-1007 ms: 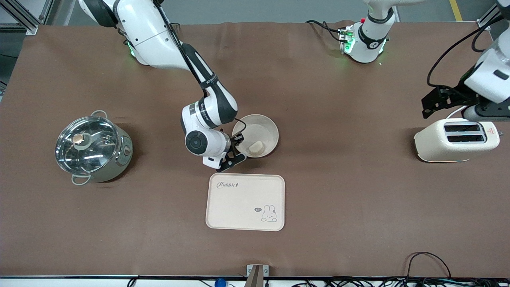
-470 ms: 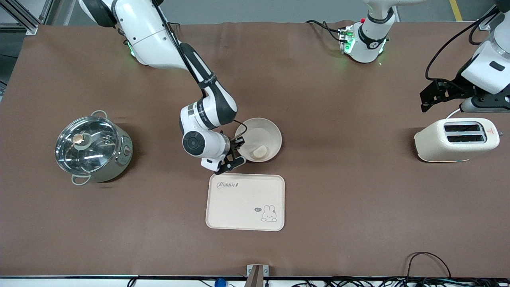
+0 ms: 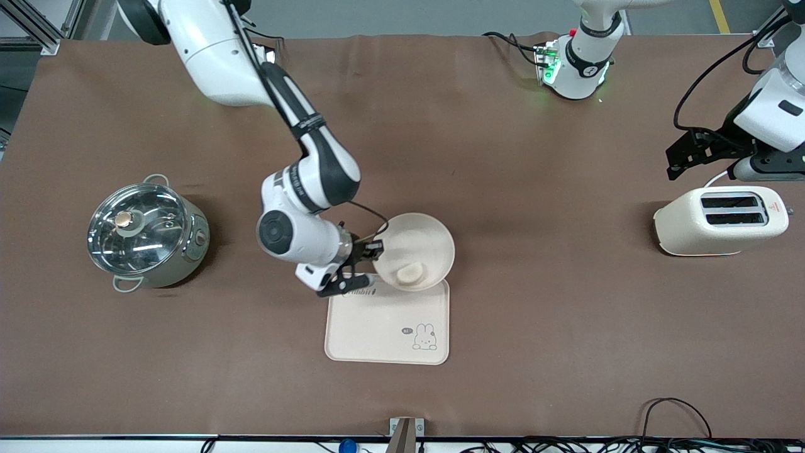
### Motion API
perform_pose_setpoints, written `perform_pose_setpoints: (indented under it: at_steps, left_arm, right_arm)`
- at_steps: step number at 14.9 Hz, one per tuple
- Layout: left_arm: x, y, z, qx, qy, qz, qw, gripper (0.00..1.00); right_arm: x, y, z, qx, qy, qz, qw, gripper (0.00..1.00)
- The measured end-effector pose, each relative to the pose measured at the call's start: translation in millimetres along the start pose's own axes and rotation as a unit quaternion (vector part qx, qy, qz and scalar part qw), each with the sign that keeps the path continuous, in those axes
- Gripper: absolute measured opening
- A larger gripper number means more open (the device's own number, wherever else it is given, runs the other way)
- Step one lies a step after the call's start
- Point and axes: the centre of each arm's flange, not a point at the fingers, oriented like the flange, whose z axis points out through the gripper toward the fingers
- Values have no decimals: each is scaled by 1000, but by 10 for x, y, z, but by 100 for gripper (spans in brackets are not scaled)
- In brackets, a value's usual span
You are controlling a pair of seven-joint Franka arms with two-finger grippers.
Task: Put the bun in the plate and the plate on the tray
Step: 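Lift and move the plate onto the white tray with the right gripper, then open the right gripper to release the plate on the tray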
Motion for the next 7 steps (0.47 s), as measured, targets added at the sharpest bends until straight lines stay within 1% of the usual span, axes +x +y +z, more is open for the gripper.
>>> perform_pose_setpoints:
  at_steps: [2,3,5,7]
  left_arm:
    - [-1,21,-1,-5,0,1,1000,100]
    - [-1,29,-1,-5,0,1,1000,100]
    - [0,30,-2,-6,0,1,1000,100]
    - [1,26,-2,-6,0,1,1000,100]
  right_arm:
    - [271,321,-56,20,17,31,999,4]
    - [400,465,-20,26,24,41,999,4]
    - [604,671,174,35,43,63,996,4]
    - [709,775,446,52,64,89,993,4]
